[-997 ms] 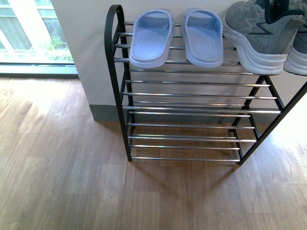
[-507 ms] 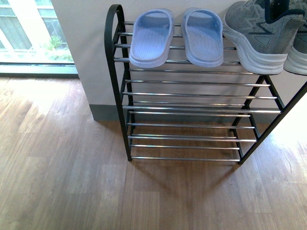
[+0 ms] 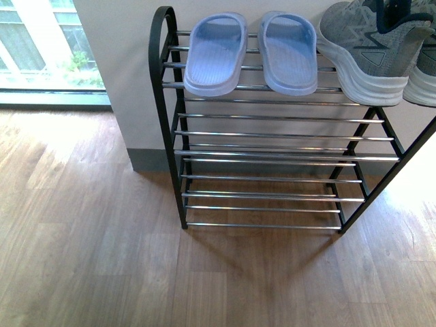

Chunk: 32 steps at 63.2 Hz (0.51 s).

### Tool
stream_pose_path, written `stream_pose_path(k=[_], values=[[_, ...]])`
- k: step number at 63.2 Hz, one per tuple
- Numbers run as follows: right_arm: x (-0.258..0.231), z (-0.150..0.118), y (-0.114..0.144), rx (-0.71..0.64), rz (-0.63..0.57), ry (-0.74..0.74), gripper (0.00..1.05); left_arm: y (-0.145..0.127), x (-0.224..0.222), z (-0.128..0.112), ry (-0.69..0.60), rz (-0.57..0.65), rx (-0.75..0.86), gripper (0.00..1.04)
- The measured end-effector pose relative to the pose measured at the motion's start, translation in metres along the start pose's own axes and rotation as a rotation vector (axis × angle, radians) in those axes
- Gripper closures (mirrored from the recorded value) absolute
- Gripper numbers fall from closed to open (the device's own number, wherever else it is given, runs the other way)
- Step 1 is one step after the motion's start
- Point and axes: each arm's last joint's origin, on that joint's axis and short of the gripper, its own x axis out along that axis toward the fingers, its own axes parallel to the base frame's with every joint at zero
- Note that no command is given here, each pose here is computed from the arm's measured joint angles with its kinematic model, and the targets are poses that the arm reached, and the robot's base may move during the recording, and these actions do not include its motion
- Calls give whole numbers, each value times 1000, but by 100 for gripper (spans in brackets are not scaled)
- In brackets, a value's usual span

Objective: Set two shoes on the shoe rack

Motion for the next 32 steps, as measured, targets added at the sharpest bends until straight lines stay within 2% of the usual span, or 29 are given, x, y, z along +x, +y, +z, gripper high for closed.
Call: stream_pose_path(k=[22, 23, 25, 28, 32], values=[[0, 0, 0, 0, 0, 0, 9, 0, 0, 0, 0, 0, 0, 29], [0, 0, 0, 0, 0, 1, 9, 0, 0, 0, 0, 0, 0, 22], [0, 0, 0, 0, 0, 1, 9, 0, 0, 0, 0, 0, 0, 15], [0, 0, 0, 0, 0, 0, 9, 0, 0, 0, 0, 0, 1, 8], [0, 0, 0, 0, 0, 1, 9, 0, 0, 0, 0, 0, 0, 10]])
